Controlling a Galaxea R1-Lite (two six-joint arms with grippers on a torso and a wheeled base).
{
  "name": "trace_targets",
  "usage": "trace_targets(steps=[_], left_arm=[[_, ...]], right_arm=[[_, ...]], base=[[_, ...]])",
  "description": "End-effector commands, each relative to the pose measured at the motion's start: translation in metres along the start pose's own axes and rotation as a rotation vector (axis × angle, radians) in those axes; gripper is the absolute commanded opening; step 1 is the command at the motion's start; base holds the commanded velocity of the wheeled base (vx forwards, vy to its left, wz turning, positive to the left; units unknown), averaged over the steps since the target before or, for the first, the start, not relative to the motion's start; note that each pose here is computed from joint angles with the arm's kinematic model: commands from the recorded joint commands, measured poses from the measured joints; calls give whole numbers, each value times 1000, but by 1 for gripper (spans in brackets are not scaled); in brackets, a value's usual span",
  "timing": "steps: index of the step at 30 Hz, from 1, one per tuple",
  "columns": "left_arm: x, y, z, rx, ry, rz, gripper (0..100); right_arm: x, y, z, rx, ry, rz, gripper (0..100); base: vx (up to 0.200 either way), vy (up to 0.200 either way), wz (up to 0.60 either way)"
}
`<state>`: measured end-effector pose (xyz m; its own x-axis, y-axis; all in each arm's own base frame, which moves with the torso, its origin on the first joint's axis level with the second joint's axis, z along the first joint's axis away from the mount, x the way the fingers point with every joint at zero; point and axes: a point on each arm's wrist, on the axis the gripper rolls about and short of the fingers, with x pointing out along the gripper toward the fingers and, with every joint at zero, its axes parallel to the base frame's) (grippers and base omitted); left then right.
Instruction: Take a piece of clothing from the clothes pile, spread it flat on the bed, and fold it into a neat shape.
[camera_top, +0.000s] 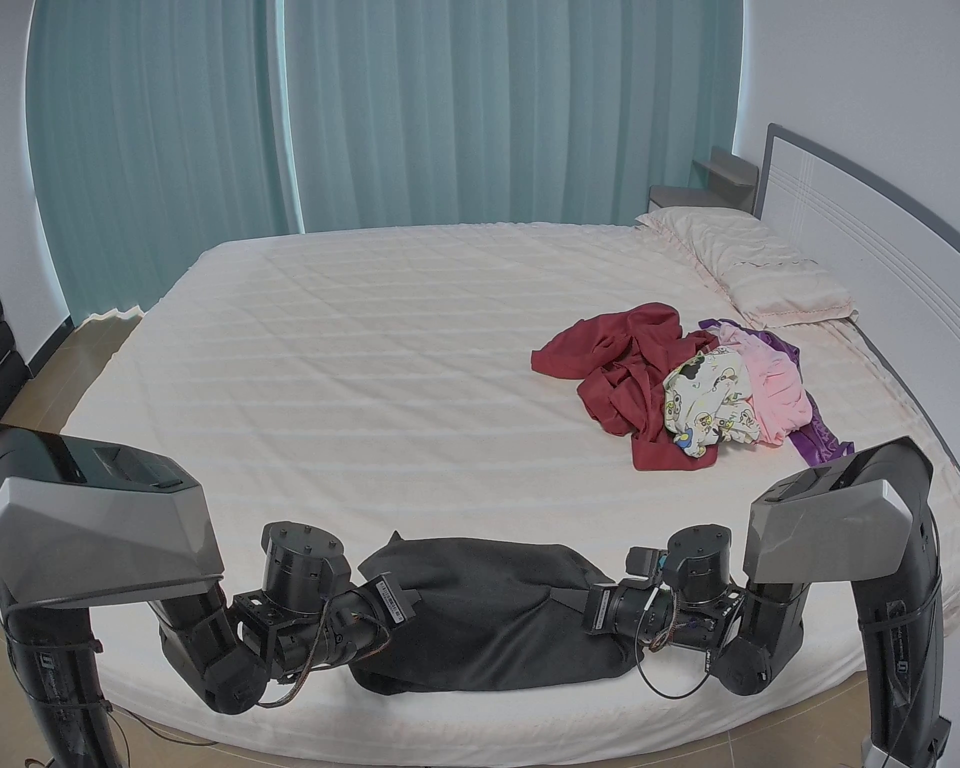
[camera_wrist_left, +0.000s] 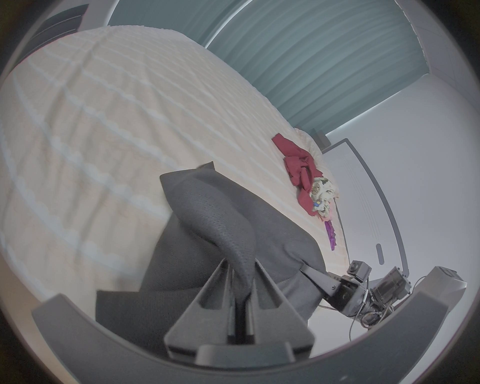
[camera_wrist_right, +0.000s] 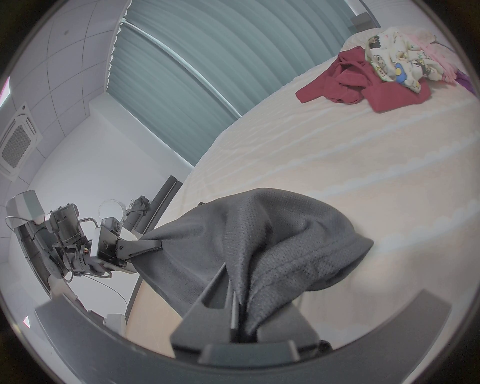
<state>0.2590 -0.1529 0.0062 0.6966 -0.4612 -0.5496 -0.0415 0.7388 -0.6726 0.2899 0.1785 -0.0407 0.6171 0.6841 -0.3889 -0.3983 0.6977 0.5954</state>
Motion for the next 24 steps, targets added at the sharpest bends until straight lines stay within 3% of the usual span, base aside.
trace_targets(steps=[1,9,10,16,24], left_arm=[[-6,-7,0,6,-7,-23,0],[-13,-14,5,3,-27,-52,0],[-14,-15,4,2,-26,-56,0],[-14,-16,5,-3,-29,-60,0],[-30,-38,13,9,-70,-145,0]], right_arm=[[-3,4,3,-3,-7,9,0],[-1,3,2,5,-6,10,0],[0,3,2,5,-5,9,100],[-3,1,1,36,12,19,100],[-13,-21,28,67,-97,-40,100]], base=[[0,-200,0],[0,-200,0],[0,-200,0],[0,-200,0],[0,-200,0]])
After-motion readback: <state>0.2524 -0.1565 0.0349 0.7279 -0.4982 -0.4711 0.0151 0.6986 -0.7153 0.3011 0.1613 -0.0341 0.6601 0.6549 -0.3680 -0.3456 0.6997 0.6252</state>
